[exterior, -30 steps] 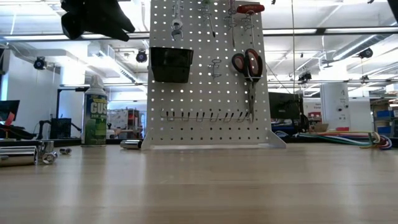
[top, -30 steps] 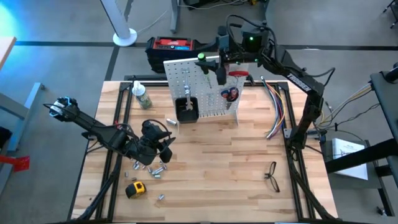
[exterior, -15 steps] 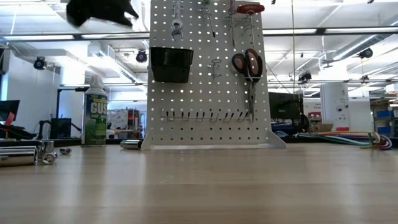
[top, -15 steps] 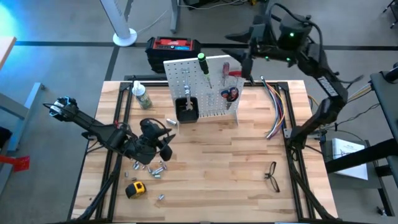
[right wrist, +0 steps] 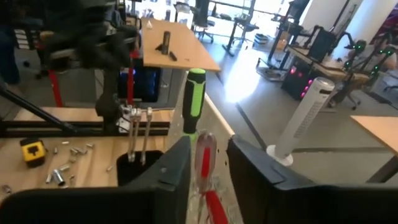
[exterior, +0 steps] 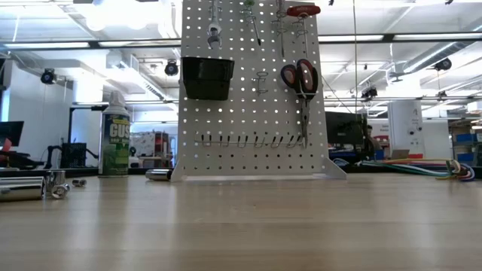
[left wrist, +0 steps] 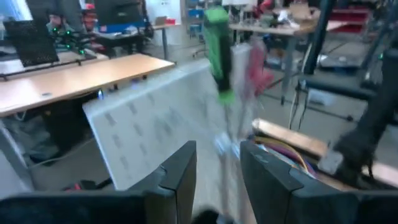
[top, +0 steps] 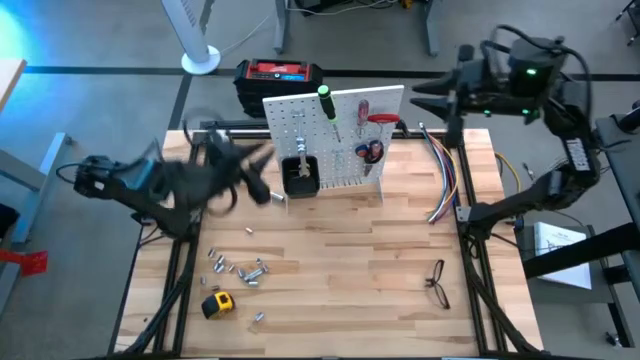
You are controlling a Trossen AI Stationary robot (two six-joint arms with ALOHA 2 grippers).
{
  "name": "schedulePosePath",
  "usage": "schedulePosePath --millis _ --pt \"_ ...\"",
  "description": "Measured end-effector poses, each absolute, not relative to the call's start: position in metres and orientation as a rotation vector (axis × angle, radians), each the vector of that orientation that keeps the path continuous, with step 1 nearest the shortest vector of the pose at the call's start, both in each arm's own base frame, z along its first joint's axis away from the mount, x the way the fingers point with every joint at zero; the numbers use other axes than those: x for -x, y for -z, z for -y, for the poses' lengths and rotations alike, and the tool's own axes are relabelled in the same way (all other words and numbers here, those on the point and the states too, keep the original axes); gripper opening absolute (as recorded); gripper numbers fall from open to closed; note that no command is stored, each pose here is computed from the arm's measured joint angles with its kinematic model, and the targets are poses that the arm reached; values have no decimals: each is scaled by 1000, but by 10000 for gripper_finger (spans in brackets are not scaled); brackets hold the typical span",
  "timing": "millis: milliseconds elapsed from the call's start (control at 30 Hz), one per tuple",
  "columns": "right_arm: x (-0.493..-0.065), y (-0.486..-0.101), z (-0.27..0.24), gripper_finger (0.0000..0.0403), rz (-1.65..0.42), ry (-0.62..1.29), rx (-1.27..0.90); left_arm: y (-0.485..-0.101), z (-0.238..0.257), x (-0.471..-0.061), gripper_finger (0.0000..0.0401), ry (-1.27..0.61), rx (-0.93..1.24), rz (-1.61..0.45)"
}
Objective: Hang tools onto peg board
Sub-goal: Adjust the tools on the pegboard
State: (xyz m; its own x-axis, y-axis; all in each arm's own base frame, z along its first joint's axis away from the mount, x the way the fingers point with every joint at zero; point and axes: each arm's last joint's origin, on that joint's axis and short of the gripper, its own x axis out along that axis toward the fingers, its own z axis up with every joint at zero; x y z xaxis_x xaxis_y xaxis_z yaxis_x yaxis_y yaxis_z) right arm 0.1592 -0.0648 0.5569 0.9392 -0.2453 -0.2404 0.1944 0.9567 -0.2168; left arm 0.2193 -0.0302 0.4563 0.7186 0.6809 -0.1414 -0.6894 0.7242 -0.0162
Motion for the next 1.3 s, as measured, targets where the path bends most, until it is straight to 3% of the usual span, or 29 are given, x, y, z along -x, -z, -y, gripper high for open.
schedulePosePath --millis 133,333,667,1067,1300 --pt "-145 -552 58 49 -264 219 190 -482 -13 -223 114 -634 90 -88" --pt "-129 -542 51 10 -274 217 187 -491 -66 -249 114 -486 69 -103" --pt "-108 -531 42 8 -272 219 180 -502 -87 -297 114 -484 -10 -175" --pt "-110 -523 43 8 -281 219 171 -526 -94 -323 114 -483 -31 -236" --pt "-113 -523 44 8 -282 224 164 -516 -94 -324 114 -481 -26 -306"
